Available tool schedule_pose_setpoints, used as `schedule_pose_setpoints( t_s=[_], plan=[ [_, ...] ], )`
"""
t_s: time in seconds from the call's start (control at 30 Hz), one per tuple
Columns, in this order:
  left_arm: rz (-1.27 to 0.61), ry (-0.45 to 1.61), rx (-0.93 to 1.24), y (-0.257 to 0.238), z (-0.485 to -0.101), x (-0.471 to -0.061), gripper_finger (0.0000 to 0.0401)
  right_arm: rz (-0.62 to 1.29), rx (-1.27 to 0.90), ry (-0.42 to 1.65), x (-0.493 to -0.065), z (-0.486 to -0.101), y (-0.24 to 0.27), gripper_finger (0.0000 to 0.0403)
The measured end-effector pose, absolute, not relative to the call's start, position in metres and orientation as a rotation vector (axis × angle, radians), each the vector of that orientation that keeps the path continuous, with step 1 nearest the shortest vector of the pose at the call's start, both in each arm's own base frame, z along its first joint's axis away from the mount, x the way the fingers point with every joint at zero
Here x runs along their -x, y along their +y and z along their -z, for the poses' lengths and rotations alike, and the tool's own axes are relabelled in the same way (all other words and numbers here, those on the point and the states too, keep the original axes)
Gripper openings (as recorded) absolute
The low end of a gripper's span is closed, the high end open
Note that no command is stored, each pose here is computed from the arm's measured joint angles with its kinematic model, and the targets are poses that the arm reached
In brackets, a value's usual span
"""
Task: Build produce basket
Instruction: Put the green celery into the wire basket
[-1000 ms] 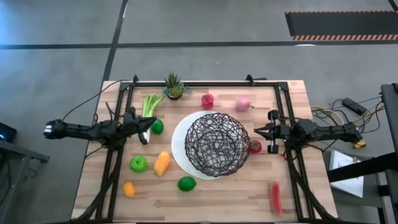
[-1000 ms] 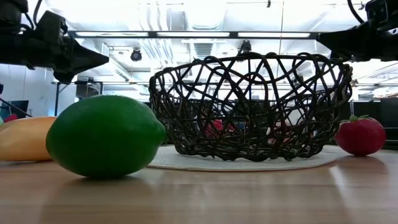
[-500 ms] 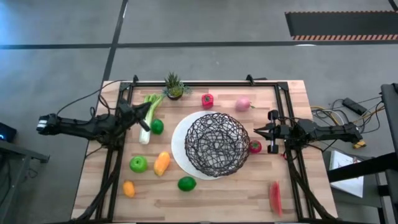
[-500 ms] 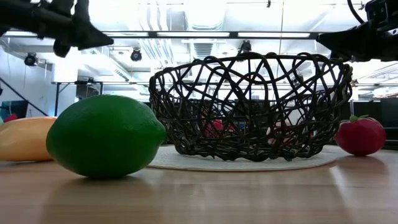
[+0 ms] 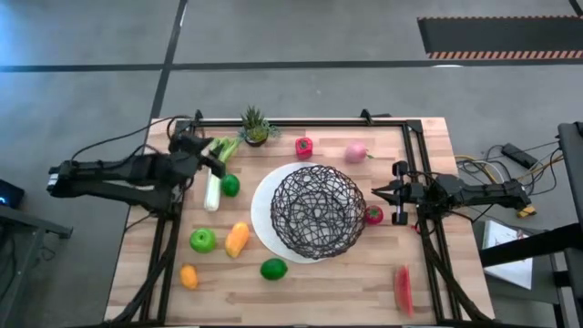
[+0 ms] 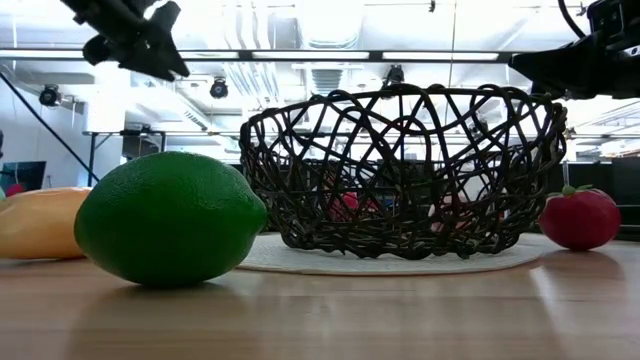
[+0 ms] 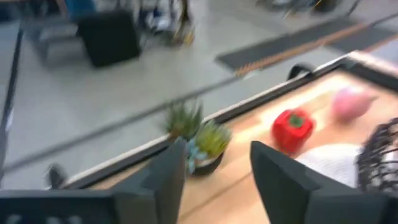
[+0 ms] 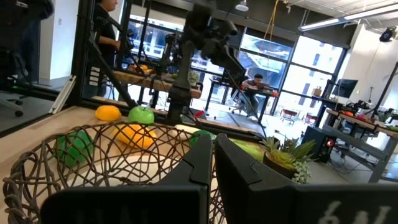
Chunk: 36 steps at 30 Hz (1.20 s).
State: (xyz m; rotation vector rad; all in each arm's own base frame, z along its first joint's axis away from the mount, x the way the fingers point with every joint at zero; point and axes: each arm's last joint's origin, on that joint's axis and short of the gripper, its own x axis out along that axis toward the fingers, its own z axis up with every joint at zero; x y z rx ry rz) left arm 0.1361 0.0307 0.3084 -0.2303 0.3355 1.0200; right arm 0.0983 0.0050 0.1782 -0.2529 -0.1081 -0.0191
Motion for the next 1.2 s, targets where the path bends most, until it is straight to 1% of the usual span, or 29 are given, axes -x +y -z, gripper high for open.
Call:
schedule_pose_setpoints(
  t_s=[0.1,0.23,0.37,0.47,0.63,0.77,0.83,0.93,1.07,1.13,1.2],
  plan=[
    [-1.04,0.468,0.31,0.05,-0.312,-0.141,0.0209,0.019,0.253,-0.108,-0.098,-0.178,0.005,0.0011],
    [-1.073,0.645,0.425,0.082,-0.301,-0.145,0.0227,0.019,0.253,-0.108,-0.098,-0.178,0.005,0.0011],
    [-1.119,0.771,0.556,0.115,-0.28,-0.141,0.023,0.019,0.253,-0.108,-0.098,-0.178,0.005,0.0011],
    [-1.115,0.867,0.653,0.134,-0.26,-0.137,0.0231,0.019,0.253,-0.108,-0.098,-0.178,0.005,0.0011],
    [-1.108,1.028,0.709,0.152,-0.23,-0.141,0.0231,0.019,0.253,-0.108,-0.098,-0.178,0.005,0.0011],
    [-1.072,1.099,0.755,0.159,-0.211,-0.149,0.0238,0.019,0.253,-0.108,-0.098,-0.178,0.005,0.0011],
    [-1.056,1.136,0.776,0.161,-0.203,-0.152,0.0255,0.019,0.253,-0.108,-0.098,-0.178,0.005,0.0011],
    [-1.057,1.177,0.784,0.164,-0.194,-0.154,0.0293,0.02,0.253,-0.108,-0.098,-0.178,0.005,0.0011],
    [-1.061,1.174,0.784,0.167,-0.184,-0.158,0.0342,0.019,0.253,-0.108,-0.098,-0.178,0.005,0.0011],
    [-1.071,1.18,0.798,0.167,-0.177,-0.158,0.0354,0.019,0.253,-0.108,-0.098,-0.178,0.005,0.0011],
    [-1.075,1.194,0.806,0.167,-0.171,-0.158,0.0358,0.019,0.253,-0.108,-0.098,-0.178,0.005,0.0011]
  ],
)
